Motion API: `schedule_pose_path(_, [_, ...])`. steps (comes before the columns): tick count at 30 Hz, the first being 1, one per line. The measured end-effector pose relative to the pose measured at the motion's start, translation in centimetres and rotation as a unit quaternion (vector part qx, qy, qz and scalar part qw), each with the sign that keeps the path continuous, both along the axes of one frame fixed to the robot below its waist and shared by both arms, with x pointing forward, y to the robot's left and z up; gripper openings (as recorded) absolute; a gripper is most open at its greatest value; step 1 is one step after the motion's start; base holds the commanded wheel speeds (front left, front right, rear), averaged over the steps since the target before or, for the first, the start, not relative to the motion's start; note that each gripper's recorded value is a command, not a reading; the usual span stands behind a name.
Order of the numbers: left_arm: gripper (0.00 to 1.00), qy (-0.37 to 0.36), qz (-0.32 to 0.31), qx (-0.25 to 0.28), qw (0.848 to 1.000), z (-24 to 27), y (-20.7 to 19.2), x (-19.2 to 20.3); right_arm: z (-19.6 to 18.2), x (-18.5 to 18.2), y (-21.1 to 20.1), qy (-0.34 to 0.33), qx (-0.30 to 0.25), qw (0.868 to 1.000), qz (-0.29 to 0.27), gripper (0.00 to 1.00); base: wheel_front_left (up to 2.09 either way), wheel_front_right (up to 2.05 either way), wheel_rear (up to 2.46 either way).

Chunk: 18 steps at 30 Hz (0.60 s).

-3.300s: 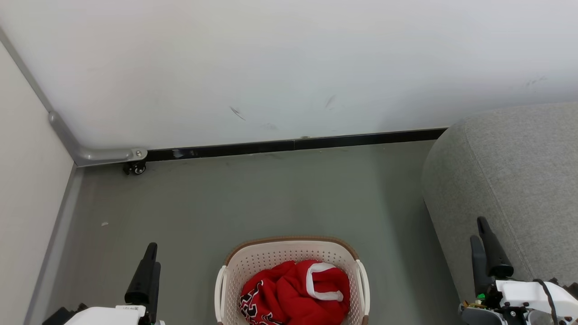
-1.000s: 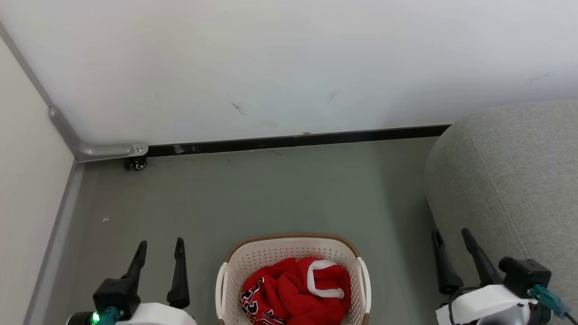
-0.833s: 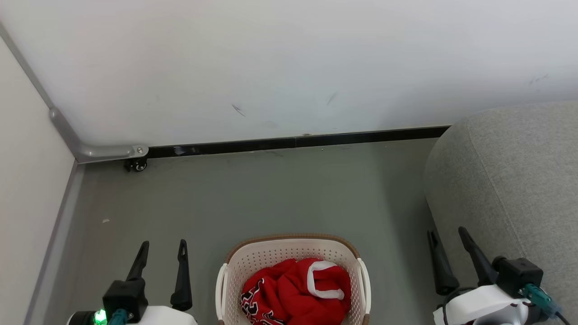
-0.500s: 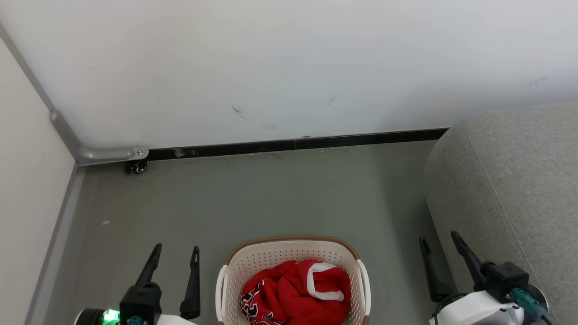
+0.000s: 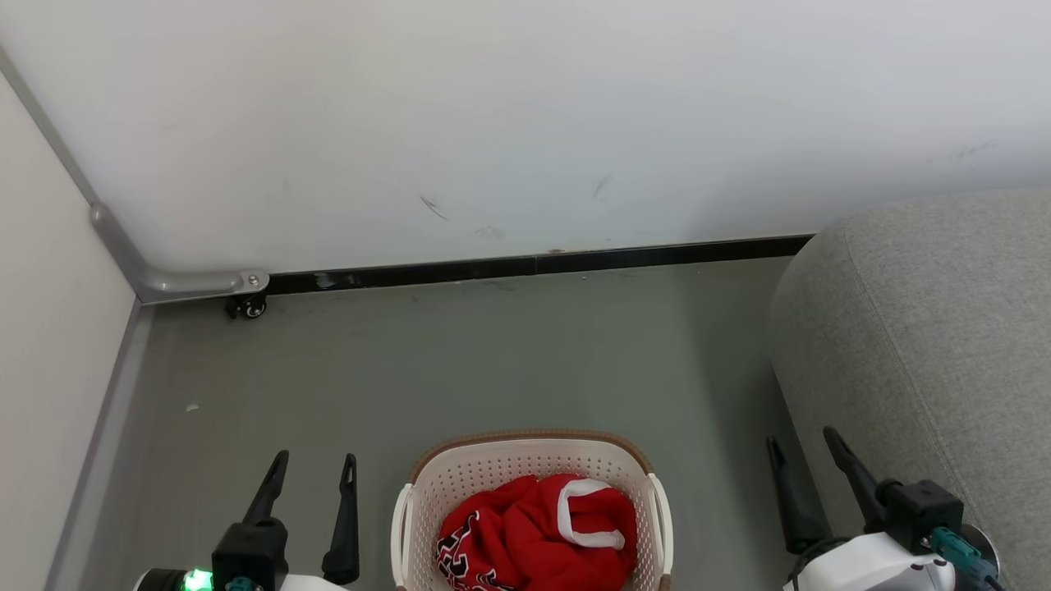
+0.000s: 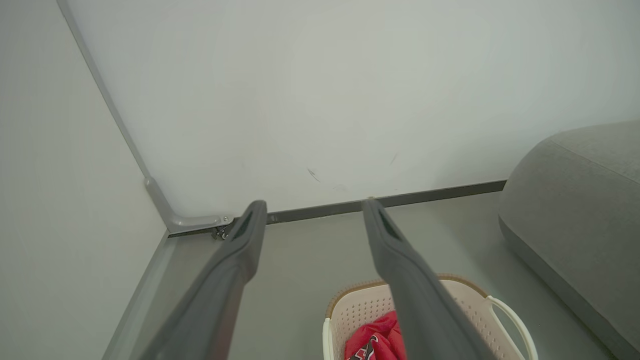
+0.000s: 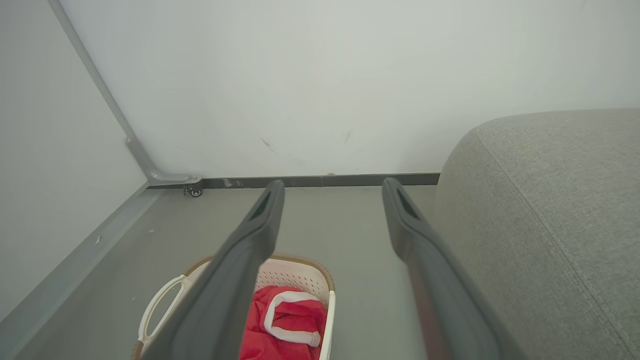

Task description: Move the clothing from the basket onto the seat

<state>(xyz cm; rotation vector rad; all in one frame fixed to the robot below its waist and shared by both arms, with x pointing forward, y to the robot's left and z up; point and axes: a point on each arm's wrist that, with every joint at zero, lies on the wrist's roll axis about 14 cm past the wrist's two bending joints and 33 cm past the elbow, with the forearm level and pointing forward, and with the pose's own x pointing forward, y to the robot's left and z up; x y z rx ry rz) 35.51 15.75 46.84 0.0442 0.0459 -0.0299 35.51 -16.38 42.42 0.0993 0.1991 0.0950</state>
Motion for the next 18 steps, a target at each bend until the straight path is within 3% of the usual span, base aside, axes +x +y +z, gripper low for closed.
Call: schedule_pose_path(18, [1.00, 0.003, 0.007, -0.002, 1.000, -0.21, 0.40, 0.11, -0.18, 0.13, 0.12, 0.003, 0.013, 1.000, -0.003, 1.00, 0.00, 0.00, 0.00])
